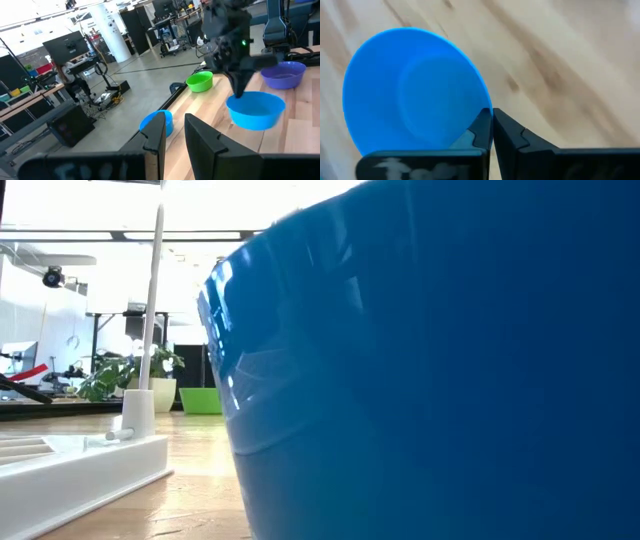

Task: Pick & Place Mini bowls
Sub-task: Put the middle light blue bowl on the shelf

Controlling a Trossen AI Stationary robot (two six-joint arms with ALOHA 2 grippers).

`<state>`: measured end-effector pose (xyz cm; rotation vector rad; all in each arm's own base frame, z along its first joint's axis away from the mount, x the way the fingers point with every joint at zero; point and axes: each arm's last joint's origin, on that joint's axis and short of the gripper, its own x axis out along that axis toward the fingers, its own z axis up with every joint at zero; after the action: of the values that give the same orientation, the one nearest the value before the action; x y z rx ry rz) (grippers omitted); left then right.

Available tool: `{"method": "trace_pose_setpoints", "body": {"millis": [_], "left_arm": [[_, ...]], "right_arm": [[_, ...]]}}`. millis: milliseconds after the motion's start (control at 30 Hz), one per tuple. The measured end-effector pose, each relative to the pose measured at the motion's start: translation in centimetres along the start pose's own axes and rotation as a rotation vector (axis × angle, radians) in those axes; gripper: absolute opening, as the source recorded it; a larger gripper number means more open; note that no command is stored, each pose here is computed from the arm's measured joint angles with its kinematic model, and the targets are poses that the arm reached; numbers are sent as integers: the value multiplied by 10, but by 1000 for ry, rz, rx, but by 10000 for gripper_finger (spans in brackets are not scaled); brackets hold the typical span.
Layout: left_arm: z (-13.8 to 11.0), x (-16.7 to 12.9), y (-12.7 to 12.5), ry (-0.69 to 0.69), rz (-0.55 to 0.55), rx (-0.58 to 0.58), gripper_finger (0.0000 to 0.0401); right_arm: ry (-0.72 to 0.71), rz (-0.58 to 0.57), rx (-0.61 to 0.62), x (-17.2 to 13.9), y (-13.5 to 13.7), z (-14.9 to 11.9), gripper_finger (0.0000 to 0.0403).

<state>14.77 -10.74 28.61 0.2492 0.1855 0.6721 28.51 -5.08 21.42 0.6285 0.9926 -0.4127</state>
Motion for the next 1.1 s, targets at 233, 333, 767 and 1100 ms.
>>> {"method": "trace_pose_setpoints", "body": {"millis": [233, 333, 767, 1100], "left_arm": [[0, 0, 0, 0, 0, -1, 67], [0, 0, 0, 0, 0, -1, 67], [0, 0, 0, 0, -1, -2, 67], [0, 0, 0, 2, -3, -2, 67]], "right_arm": [[-97, 56, -67, -20, 18, 27, 8], [-105, 59, -97, -18, 24, 37, 8], [23, 65, -276, 36, 51, 81, 8], [121, 78, -322, 83, 55, 89, 8]]}}
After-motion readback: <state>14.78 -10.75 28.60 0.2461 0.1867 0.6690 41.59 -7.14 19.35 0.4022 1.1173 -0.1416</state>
